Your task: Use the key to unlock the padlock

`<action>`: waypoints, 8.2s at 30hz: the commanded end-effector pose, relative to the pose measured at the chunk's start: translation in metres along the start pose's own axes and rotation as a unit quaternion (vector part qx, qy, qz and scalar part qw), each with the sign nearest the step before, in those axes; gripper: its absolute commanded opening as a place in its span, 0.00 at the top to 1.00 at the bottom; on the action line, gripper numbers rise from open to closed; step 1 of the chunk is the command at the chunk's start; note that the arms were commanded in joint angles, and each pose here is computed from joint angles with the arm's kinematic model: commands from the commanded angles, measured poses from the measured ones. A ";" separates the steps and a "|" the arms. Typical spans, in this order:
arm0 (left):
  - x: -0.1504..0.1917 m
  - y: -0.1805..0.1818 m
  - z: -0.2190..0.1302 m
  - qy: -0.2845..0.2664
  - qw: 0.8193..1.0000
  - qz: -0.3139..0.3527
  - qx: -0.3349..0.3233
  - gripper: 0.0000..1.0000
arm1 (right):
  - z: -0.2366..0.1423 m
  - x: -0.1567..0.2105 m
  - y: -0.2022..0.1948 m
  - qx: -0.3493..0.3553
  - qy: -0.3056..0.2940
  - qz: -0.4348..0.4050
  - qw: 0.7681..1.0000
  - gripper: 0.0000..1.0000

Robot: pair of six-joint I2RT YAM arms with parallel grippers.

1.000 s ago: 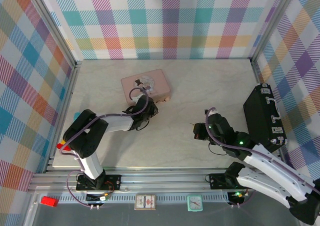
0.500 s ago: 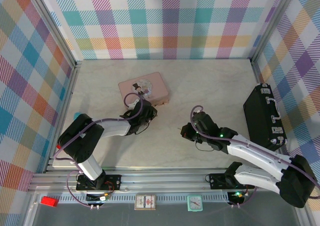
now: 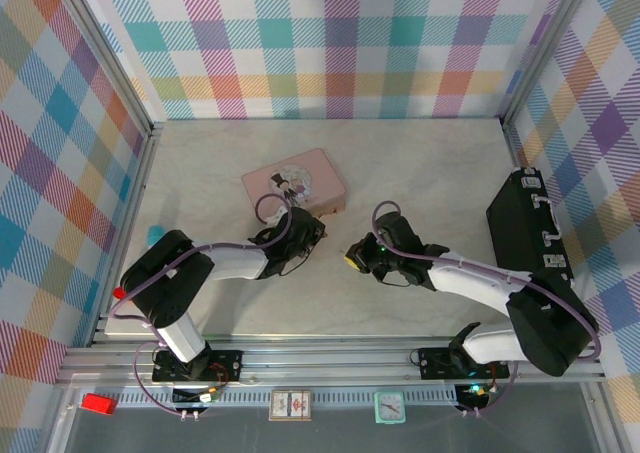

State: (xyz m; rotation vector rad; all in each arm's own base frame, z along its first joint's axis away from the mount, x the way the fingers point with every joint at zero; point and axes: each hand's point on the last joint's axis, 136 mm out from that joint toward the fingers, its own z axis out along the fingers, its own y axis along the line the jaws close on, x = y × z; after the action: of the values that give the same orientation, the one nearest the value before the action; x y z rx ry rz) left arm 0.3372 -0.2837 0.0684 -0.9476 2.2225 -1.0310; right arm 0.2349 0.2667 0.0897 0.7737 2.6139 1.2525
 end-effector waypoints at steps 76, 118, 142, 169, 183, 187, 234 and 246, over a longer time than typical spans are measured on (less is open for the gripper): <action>0.072 0.012 0.006 0.111 0.993 -0.032 0.029 1.00 | 0.024 -0.026 0.029 -0.147 0.037 0.205 0.967 1.00; 0.082 0.002 0.002 0.123 0.991 -0.022 0.045 1.00 | 0.026 -0.029 0.016 -0.113 0.023 0.205 0.972 1.00; 0.084 0.001 0.004 0.126 0.991 -0.021 0.044 1.00 | 0.031 -0.028 0.015 -0.099 0.029 0.205 0.973 1.00; 0.085 0.006 0.009 0.124 0.991 -0.019 0.042 1.00 | 0.024 -0.025 0.007 -0.094 0.022 0.207 0.974 1.00; 0.084 0.005 0.010 0.123 0.991 -0.022 0.043 1.00 | 0.014 -0.023 0.003 -0.087 0.013 0.194 0.977 1.00; 0.085 0.006 0.009 0.123 0.991 -0.021 0.042 1.00 | 0.014 -0.023 0.003 -0.088 0.013 0.194 0.977 1.00; 0.085 0.005 0.009 0.128 0.990 -0.026 0.048 1.00 | 0.012 -0.023 0.023 -0.108 0.017 0.174 0.979 1.00; 0.084 0.006 0.008 0.126 0.991 -0.021 0.043 1.00 | 0.011 -0.023 0.022 -0.107 0.021 0.173 0.979 1.00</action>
State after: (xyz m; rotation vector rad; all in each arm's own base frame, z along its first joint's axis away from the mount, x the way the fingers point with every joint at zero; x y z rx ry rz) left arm 0.3289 -0.3261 0.0736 -0.8541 2.1387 -1.2246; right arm 0.2622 0.2689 0.0789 1.2916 2.4147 1.5649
